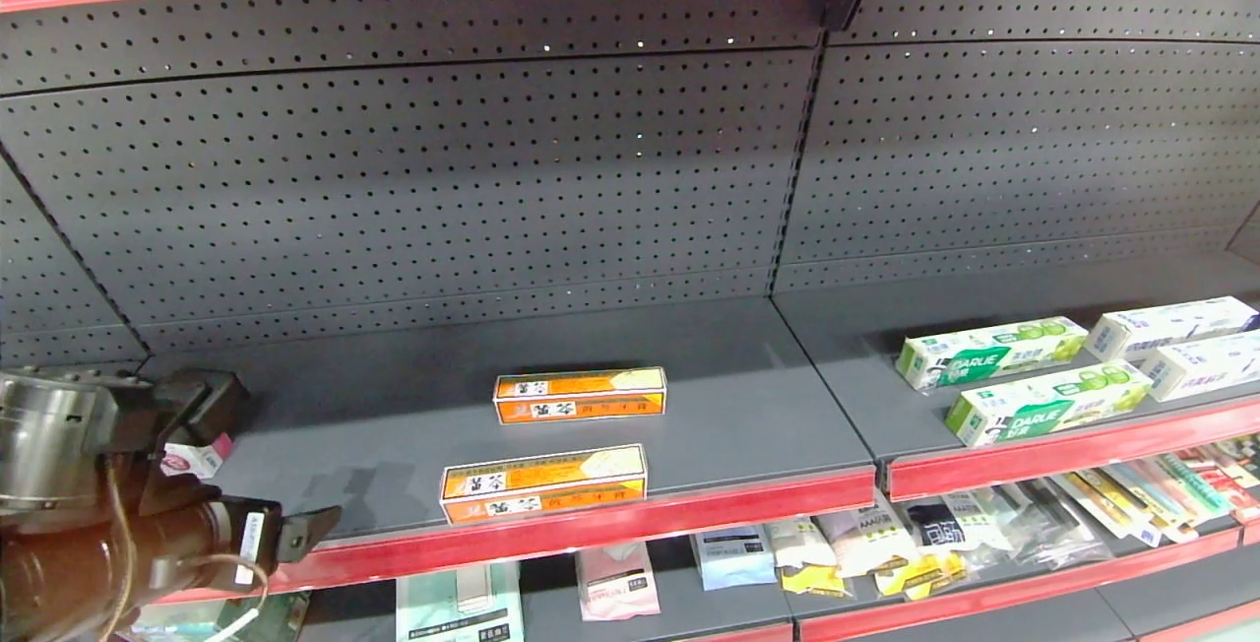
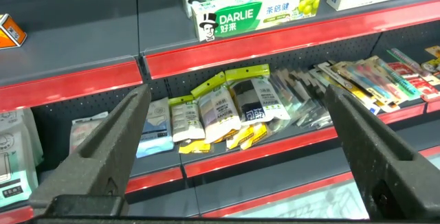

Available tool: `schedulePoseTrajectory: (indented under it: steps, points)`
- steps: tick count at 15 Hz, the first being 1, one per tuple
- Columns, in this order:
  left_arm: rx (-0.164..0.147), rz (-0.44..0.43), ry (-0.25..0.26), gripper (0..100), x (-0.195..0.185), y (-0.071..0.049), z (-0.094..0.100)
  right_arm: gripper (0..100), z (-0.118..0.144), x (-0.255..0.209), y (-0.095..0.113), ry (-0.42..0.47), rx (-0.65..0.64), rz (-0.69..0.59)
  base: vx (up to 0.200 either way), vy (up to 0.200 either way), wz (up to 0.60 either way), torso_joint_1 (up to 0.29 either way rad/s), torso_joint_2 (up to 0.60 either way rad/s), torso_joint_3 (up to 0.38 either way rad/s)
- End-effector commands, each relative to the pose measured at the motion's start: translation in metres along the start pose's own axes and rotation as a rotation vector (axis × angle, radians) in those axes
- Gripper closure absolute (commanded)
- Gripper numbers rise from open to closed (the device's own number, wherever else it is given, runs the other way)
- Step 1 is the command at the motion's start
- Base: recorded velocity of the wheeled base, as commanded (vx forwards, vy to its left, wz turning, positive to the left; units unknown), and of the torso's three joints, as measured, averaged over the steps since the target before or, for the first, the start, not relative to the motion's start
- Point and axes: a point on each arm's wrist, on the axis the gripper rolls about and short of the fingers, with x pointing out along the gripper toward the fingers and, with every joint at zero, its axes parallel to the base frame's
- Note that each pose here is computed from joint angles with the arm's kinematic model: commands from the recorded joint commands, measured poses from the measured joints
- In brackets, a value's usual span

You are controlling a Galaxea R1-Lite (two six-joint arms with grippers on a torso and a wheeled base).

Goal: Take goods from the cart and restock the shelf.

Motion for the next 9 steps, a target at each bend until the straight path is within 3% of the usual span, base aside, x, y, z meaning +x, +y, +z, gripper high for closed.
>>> schedulePoseTrajectory:
  steps: [1,9]
  points:
    - [0.018,-0.003,0.053,0,0.034,-0.007,0.007,0,0.000,0.000,0.000,0.001,0.000,0.000,0.000,0.000,0.00,0.000,0.00,0.000]
    - [0.074,-0.055,0.041,0,0.067,-0.030,0.017,0,0.000,0.000,0.000,0.001,0.000,0.000,0.000,0.000,0.00,0.000,0.00,0.000]
